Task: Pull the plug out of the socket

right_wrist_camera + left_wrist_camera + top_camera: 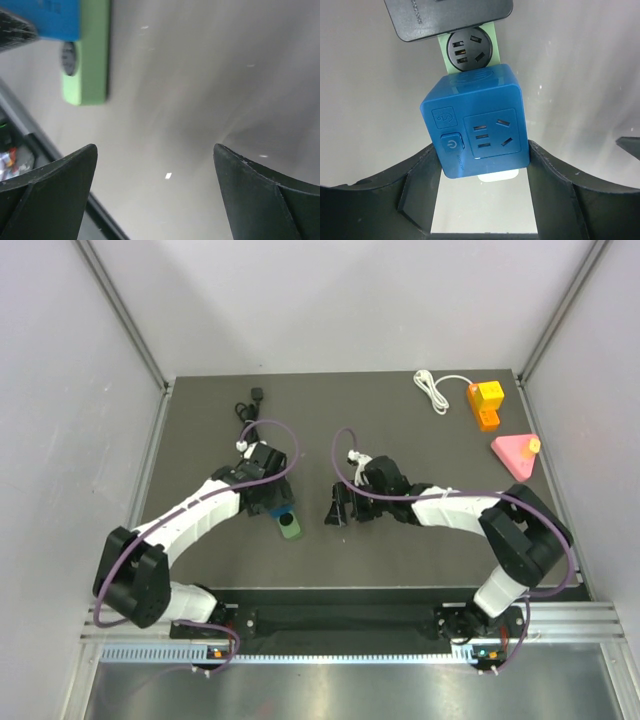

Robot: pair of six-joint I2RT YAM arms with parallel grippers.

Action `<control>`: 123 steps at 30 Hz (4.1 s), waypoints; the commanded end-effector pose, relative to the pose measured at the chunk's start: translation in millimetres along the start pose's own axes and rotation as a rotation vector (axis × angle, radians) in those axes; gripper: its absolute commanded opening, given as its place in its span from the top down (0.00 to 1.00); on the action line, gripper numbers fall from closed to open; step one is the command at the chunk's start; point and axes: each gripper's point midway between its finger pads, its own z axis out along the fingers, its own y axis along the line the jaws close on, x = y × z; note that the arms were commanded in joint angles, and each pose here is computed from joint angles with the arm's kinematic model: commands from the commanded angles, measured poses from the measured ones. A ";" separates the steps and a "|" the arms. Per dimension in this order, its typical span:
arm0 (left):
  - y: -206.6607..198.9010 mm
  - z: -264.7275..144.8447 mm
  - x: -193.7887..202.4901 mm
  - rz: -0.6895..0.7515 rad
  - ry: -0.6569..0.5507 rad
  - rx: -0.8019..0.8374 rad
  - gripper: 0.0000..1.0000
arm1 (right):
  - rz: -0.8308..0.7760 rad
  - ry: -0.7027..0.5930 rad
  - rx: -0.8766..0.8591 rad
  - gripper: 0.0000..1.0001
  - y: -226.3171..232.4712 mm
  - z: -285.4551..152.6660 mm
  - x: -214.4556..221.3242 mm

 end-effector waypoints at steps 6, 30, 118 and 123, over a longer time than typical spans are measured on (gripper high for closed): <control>-18.6 -21.0 -7.4 0.039 -0.069 0.143 0.44 | -0.021 -0.111 -0.293 0.02 57.5 -12.7 -16.1; -21.4 11.7 1.9 0.124 0.014 0.103 0.47 | 0.047 -0.011 -0.418 0.04 78.4 13.7 0.1; -70.9 -89.5 -24.9 0.022 -0.041 0.444 1.00 | 0.527 0.178 -0.105 1.00 13.6 101.0 66.7; -96.9 -126.0 -44.4 0.010 -0.124 0.618 1.00 | 0.548 0.160 -0.105 1.00 12.3 101.3 63.9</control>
